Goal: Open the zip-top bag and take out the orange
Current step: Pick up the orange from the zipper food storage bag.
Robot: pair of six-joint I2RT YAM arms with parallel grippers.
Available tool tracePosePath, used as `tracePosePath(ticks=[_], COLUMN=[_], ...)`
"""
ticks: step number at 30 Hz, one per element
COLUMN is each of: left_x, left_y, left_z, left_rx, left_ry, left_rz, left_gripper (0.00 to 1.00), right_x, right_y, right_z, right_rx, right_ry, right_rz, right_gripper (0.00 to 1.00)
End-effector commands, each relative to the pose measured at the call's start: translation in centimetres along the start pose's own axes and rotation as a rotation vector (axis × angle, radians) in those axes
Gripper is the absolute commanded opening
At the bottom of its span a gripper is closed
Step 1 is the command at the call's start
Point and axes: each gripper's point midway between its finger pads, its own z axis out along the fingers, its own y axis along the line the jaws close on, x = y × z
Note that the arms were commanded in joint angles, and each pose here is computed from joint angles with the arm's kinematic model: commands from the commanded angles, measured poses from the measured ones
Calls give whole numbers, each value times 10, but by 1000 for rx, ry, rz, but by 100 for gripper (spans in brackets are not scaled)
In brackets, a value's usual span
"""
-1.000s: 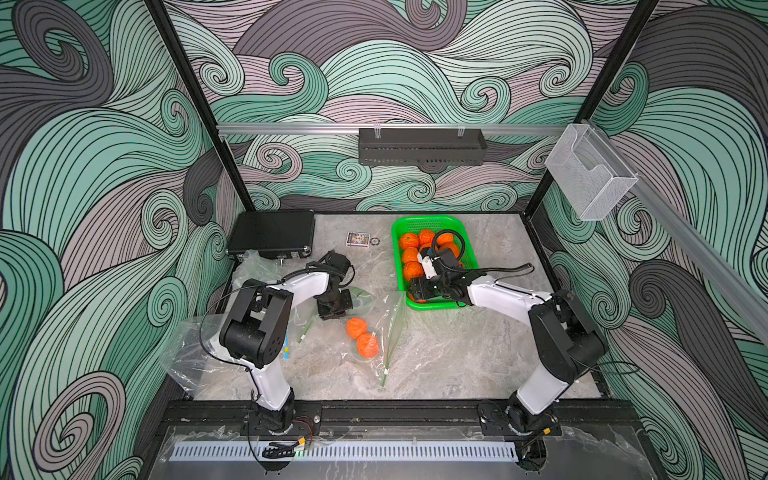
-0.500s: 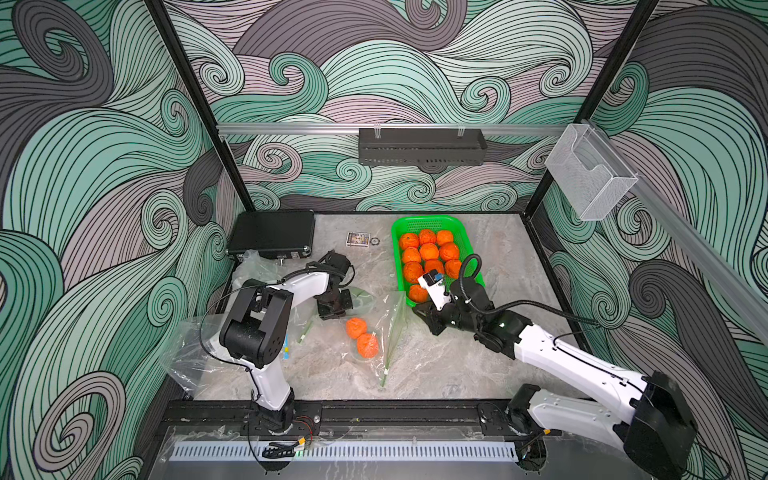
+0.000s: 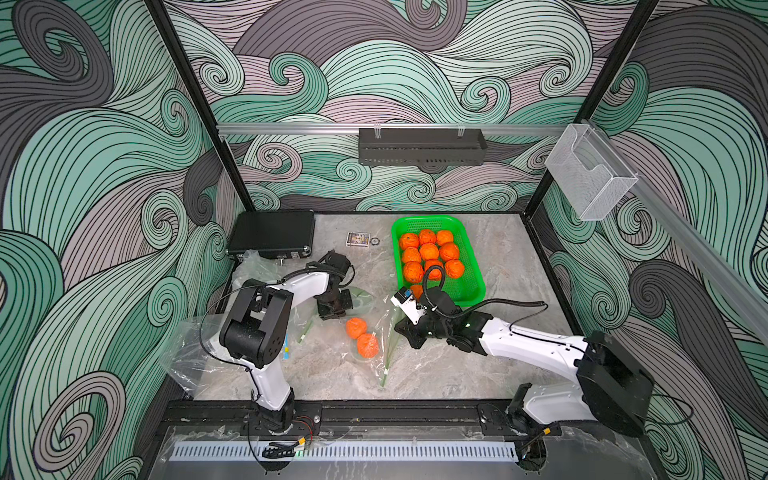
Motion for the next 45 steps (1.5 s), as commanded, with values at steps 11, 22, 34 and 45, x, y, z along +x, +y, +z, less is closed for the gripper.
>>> tracePosePath(ticks=[11, 22, 34, 45], left_x=[18, 25, 23, 20], left_y=[18, 22, 22, 25], left_z=[27, 34, 33, 33], left_rx=[-59, -55, -59, -77], left_ry=[74, 86, 81, 72], left_rz=[-23, -35, -25, -18], left_gripper=[0, 0, 0, 0], right_x=[-2, 12, 16, 19], right_y=[58, 86, 93, 74], right_z=[41, 73, 70, 22], right_rx=[-220, -301, -308, -174], right_ry=[-41, -18, -5, -7], right_rz=[-289, -412, -387, -295], right_gripper=[51, 79, 48, 40])
